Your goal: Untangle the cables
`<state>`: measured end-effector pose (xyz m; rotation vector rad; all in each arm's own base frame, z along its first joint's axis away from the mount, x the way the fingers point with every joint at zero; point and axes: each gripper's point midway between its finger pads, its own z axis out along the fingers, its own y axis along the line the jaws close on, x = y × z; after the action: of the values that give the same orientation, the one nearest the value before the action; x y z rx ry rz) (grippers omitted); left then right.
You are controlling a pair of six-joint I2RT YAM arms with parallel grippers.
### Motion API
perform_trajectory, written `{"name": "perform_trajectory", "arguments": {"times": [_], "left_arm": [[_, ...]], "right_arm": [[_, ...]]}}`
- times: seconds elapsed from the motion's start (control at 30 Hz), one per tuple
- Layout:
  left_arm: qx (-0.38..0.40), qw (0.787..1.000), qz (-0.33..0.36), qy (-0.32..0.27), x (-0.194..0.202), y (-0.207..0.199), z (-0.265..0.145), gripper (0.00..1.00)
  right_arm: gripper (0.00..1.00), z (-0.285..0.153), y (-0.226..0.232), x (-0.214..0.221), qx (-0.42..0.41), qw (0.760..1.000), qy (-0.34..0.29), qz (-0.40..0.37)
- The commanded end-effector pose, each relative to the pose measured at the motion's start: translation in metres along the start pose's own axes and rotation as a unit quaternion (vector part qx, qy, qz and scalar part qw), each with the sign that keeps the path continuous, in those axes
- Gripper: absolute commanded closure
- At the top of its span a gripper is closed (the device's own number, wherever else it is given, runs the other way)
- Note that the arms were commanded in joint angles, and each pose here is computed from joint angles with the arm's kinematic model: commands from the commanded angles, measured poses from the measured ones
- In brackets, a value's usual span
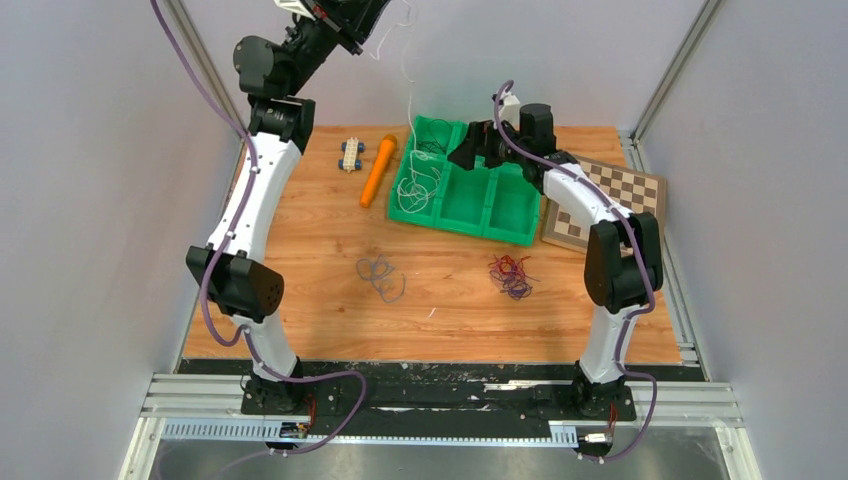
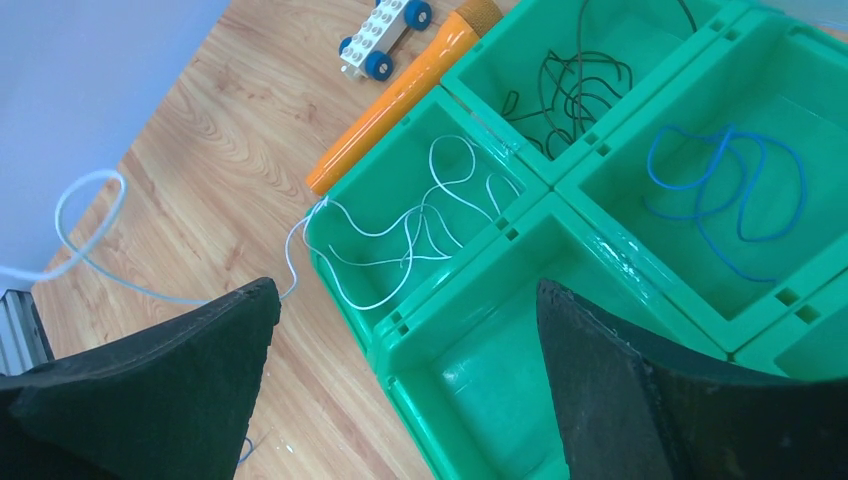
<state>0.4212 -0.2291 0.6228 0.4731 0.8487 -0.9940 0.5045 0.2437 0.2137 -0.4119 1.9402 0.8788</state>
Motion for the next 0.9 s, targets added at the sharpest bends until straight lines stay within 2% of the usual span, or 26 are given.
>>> {"name": "perform_trajectory", "arguments": {"times": [0.0, 0.17, 0.33, 0.57, 0.63, 0.77, 0.87], "left_arm": [[-0.008, 1.000, -0.004, -0.006, 0.005, 0.010, 0.005, 1.00], [-0.025, 0.999, -0.026, 0.010, 0.039, 0.027, -0.003, 1.00], [-0.043, 0.998, -0.018, 0.036, 0.081, 0.045, -0.021, 1.00], [-0.085, 0.992, 0.043, 0.085, 0.133, 0.076, -0.048, 1.00], [-0.117, 0.986, 0.070, 0.093, 0.141, 0.092, -0.057, 1.00], [-0.170, 0.969, 0.139, 0.110, 0.147, 0.116, -0.073, 1.00], [-0.210, 0.953, 0.181, 0.122, 0.144, 0.133, -0.083, 1.00]], "right_arm": [[0.02, -0.011, 0.003, -0.018, -0.014, 1.000, -0.018, 0.003], [0.02, -0.012, -0.004, -0.015, -0.016, 1.000, -0.012, 0.015], [0.02, -0.014, -0.007, -0.012, -0.023, 0.999, -0.005, 0.022], [0.04, -0.019, -0.001, -0.002, -0.058, 0.998, 0.012, 0.026], [0.07, -0.020, 0.007, 0.005, -0.084, 0.996, 0.023, 0.030], [0.25, -0.017, 0.017, 0.023, -0.121, 0.990, 0.048, 0.051], [0.33, -0.009, 0.019, 0.037, -0.127, 0.988, 0.065, 0.061]]}}
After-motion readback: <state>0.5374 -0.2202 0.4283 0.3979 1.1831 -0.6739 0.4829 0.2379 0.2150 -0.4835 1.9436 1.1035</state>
